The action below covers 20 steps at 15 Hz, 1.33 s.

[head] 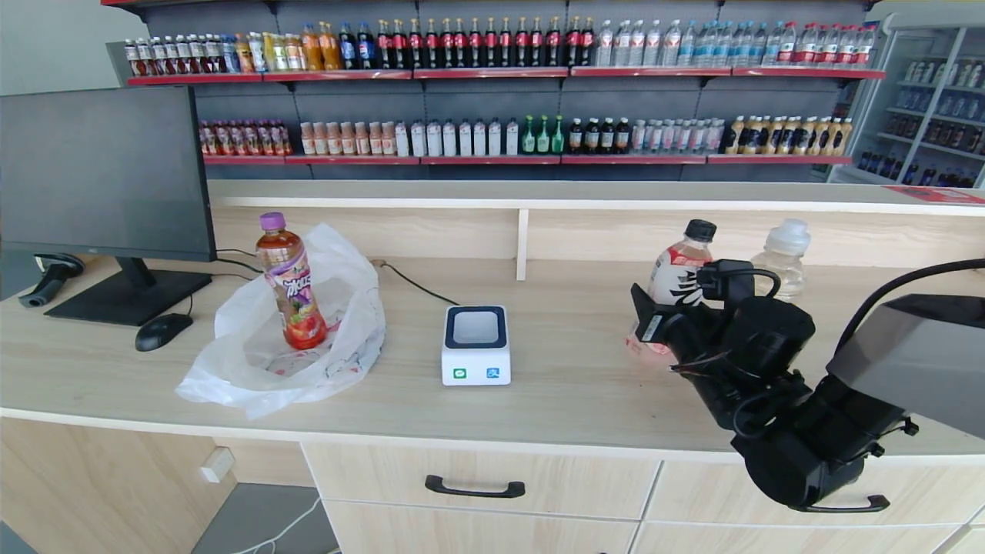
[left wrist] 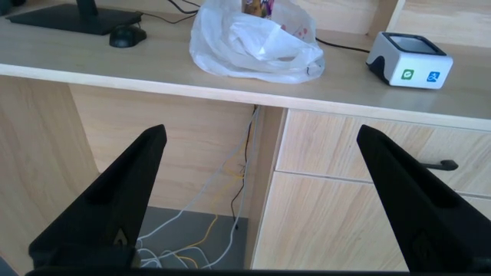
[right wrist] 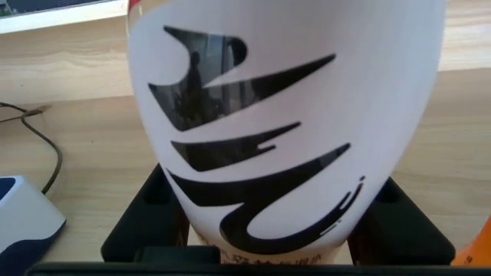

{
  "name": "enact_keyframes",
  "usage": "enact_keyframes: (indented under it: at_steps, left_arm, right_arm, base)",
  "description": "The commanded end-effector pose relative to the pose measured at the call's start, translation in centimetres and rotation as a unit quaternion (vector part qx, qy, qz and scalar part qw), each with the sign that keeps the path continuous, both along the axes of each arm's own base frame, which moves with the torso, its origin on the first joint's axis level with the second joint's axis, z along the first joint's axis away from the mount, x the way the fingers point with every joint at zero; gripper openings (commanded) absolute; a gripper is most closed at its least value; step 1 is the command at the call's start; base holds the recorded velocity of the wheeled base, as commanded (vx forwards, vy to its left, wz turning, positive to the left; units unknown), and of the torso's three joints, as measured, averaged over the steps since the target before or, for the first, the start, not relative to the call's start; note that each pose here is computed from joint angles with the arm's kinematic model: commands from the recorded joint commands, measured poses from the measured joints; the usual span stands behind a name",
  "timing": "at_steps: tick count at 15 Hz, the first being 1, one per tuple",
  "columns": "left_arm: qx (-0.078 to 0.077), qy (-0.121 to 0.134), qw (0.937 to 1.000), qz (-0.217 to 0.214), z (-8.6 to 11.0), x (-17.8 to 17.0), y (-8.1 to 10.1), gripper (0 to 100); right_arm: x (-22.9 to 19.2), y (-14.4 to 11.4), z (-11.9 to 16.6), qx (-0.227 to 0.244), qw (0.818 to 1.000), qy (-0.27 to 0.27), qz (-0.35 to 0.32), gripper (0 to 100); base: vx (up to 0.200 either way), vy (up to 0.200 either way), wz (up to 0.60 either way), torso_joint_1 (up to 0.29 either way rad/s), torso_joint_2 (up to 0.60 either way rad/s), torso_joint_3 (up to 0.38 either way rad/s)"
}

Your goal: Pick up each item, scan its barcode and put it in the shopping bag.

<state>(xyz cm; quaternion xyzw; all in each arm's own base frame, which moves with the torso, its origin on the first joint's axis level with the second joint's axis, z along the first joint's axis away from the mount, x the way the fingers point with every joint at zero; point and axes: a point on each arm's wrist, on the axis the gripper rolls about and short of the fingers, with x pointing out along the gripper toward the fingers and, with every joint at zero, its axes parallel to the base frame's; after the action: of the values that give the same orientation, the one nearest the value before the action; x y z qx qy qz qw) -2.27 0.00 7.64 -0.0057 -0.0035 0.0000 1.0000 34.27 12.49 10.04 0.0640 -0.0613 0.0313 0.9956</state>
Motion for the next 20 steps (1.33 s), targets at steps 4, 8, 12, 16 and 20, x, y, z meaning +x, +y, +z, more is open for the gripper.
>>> enact_keyframes:
  at_steps: [4,8,12,16,20]
  left_arm:
    - [0.0,0.003,1.0,0.0,-0.1,0.0,0.0,100]
    - [0.001,0.004,1.0,0.0,-0.1,0.0,0.0,100]
    - [0.001,0.004,1.0,0.0,-0.1,0.0,0.0,100]
    - [0.001,0.004,1.0,0.0,-0.1,0.0,0.0,100]
    - [0.001,0.004,1.0,0.0,-0.1,0.0,0.0,100]
  right_arm:
    - [-3.4,0.3,3.7,0.014,0.999,-0.033,0.023,0]
    - [-7.7,1.2,5.8,0.022,0.997,-0.045,0.065,0]
    - [-9.9,1.2,6.4,0.024,0.995,-0.047,0.085,0]
    - [-12.0,2.0,8.0,0.038,0.99,-0.07,0.118,0]
    - [-15.2,4.1,9.7,0.074,0.975,-0.092,0.189,0]
  base:
    - [0.0,0.0,0.0,0.0,0.0,0.0]
    - [0.0,0.0,0.0,0.0,0.0,0.0]
    - [0.0,0.0,0.0,0.0,0.0,0.0]
    - [0.0,0.0,0.0,0.0,0.0,0.0]
    - [0.0,0.0,0.0,0.0,0.0,0.0]
